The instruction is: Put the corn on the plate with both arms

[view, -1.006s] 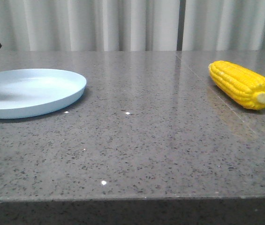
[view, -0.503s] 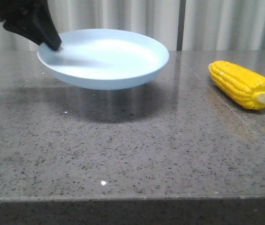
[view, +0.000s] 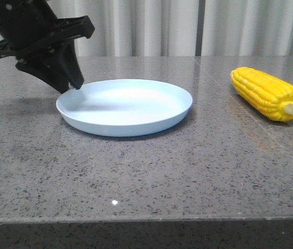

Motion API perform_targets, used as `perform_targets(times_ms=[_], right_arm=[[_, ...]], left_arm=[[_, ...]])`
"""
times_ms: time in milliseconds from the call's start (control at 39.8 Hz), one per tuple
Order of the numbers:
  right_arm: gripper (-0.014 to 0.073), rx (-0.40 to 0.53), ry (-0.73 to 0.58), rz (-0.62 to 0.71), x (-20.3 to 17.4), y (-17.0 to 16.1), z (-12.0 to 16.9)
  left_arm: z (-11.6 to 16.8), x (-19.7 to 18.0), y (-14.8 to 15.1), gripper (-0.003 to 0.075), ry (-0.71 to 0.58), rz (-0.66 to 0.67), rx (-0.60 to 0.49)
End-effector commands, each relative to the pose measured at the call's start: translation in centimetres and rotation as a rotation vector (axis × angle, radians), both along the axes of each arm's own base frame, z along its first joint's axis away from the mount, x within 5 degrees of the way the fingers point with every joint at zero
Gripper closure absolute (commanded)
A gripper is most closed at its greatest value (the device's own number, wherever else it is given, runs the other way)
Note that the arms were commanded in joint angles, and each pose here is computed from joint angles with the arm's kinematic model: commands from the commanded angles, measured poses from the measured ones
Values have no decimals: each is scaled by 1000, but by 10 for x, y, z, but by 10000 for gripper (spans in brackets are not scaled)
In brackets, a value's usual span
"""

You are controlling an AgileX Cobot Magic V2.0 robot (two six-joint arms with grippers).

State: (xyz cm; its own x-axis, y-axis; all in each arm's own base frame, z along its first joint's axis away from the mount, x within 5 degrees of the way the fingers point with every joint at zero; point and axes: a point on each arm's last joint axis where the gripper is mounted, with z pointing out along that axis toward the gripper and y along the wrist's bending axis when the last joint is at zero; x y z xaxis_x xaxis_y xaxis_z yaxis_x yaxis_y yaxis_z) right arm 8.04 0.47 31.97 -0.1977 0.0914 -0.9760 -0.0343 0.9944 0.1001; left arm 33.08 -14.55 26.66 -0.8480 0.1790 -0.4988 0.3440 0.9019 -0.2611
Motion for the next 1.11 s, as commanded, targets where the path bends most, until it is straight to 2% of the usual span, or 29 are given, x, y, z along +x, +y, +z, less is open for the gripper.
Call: perform_targets(times_ms=[0, 75, 176, 277, 377, 503, 704, 905, 1081], right_arm=[[-53, -6, -95, -7, 2, -1, 18], [-53, -6, -95, -7, 2, -1, 18], [-53, -6, -95, -7, 2, -1, 18], [-53, -6, -95, -7, 2, -1, 18], [-53, -6, -95, -7, 2, -1, 18], [-53, -6, -95, -7, 2, -1, 18], [-53, -6, -95, -7, 2, -1, 18], [-53, -6, -95, -7, 2, -1, 18], [-53, -6, -95, -7, 2, -1, 18]], left_arm=[[48, 0, 10, 280, -152, 55, -81], [65, -5, 22, 247, -213, 77, -81], [88, -16, 43, 286, -299, 99, -32], [103, -29, 68, 401, -322, 130, 36], [108, -44, 93, 560, -309, 172, 107], [105, -65, 115, 732, -316, 237, 130], [95, -108, 125, 741, -452, 291, 114], [92, -173, 131, 741, -766, 339, 65], [77, -230, 135, 741, -934, 360, 29]])
